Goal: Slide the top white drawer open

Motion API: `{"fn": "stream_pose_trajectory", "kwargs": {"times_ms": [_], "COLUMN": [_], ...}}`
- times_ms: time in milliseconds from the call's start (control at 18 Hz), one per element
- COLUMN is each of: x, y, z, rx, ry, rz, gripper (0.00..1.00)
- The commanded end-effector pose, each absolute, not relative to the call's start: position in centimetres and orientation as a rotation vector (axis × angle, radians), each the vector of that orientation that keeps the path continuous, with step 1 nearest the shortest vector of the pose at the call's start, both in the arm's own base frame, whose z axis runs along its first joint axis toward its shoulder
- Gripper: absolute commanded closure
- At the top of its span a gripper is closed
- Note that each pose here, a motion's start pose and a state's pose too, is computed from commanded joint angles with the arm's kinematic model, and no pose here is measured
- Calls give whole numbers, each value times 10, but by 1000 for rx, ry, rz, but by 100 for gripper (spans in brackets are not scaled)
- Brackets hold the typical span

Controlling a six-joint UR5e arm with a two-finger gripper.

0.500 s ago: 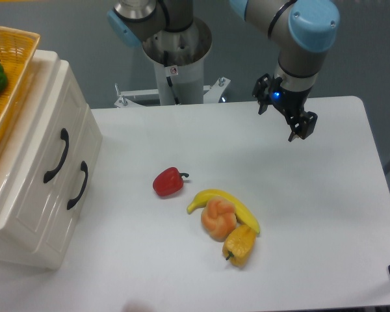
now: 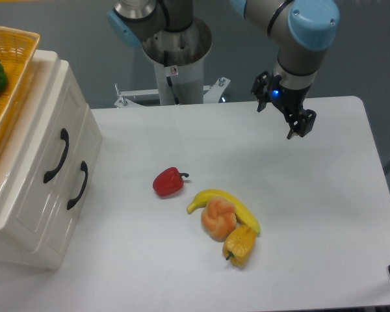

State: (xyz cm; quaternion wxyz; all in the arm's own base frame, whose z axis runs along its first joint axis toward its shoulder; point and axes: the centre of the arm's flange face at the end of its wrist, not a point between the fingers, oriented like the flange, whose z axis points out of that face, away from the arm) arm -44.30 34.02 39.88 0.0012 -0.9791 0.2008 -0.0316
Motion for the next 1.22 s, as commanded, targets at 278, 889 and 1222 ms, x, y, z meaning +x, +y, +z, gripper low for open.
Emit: {"fn": "stream_pose_trajectory", "kwargs": {"times_ms": [278,889,1222], "x": [-439,-392,-365], "y": [342,405,436], "z": [394,403,396], "rx": [-3110,-3044,-3025], "ry": [470,-90,-317], "rz": [-125,-203,-263], "gripper": [0,0,0]}}
